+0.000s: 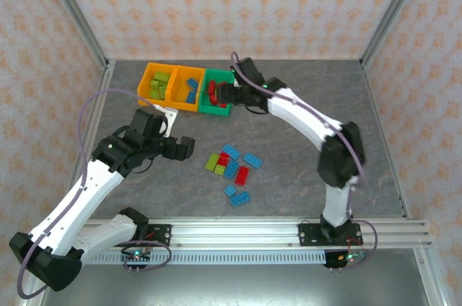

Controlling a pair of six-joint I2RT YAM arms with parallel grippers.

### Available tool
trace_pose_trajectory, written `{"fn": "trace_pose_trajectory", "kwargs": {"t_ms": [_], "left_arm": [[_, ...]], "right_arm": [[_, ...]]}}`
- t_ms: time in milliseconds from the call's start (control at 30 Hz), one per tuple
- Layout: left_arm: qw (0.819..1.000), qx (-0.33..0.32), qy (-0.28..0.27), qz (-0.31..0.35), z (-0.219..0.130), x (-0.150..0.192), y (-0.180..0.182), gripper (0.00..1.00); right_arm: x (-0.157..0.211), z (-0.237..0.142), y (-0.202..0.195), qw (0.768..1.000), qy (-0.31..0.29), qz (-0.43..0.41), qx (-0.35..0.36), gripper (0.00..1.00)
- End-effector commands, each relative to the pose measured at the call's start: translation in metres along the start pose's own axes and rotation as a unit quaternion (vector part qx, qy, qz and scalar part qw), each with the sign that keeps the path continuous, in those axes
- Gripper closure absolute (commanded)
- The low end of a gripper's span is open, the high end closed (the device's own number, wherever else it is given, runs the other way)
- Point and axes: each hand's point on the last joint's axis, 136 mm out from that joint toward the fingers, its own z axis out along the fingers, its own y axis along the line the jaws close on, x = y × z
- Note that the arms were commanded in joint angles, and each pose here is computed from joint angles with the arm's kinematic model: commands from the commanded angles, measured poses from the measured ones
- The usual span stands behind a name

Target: Sort the legos into containers by color

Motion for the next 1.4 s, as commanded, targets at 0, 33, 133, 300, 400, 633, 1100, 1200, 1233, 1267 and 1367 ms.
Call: {"fn": "trace_pose_trajectory", "kwargs": {"t_ms": [0, 33, 133, 300, 400, 633, 1100, 1200, 1233, 1267, 1367], "left_arm": [[0.994, 0.079, -0.009, -0.07, 0.016, 0.0, -0.034, 0.0], [0.993, 0.083, -0.004, -0.079, 0.023, 0.004, -0.039, 0.0], [0.993, 0.078, 0.024, -0.084, 0.048, 0.019, -0.046, 0.0], [0.994, 0.073, 0.061, -0.061, 0.086, 0.032, -0.068, 0.0], [0.994, 0.084, 0.067, -0.005, 0.108, 0.028, -0.094, 0.0], [0.98, 0.037, 0.156, 0.117, 0.172, 0.038, -0.1, 0.0], [0.954, 0.002, 0.252, 0.165, 0.225, 0.06, -0.086, 0.11], [0.952, -0.019, 0.255, 0.168, 0.229, 0.064, -0.077, 0.16], [0.952, -0.025, 0.255, 0.168, 0.231, 0.065, -0.075, 0.19], [0.952, -0.031, 0.255, 0.169, 0.233, 0.065, -0.072, 0.23], [0.956, -0.041, 0.238, 0.166, 0.235, 0.059, -0.069, 0.32]], "right_arm": [[0.022, -0.057, 0.018, 0.997, -0.019, -0.016, -0.079, 0.26], [0.035, -0.069, 0.015, 0.996, -0.018, -0.013, -0.087, 0.25], [0.065, -0.094, 0.002, 0.995, -0.022, 0.003, -0.101, 0.2], [0.089, -0.115, -0.034, 0.997, -0.052, 0.038, -0.052, 0.14], [0.095, -0.118, -0.054, 0.996, -0.067, 0.053, -0.014, 0.13], [0.098, -0.124, -0.063, 0.996, -0.073, 0.055, 0.006, 0.12], [0.101, -0.129, -0.07, 0.996, -0.074, 0.054, 0.021, 0.11], [0.099, -0.128, -0.069, 0.995, -0.077, 0.058, 0.018, 0.11], [0.099, -0.128, -0.068, 0.995, -0.077, 0.058, 0.015, 0.11], [0.099, -0.127, -0.067, 0.995, -0.076, 0.059, 0.013, 0.11], [0.099, -0.125, -0.064, 0.996, -0.07, 0.056, 0.007, 0.1]]}}
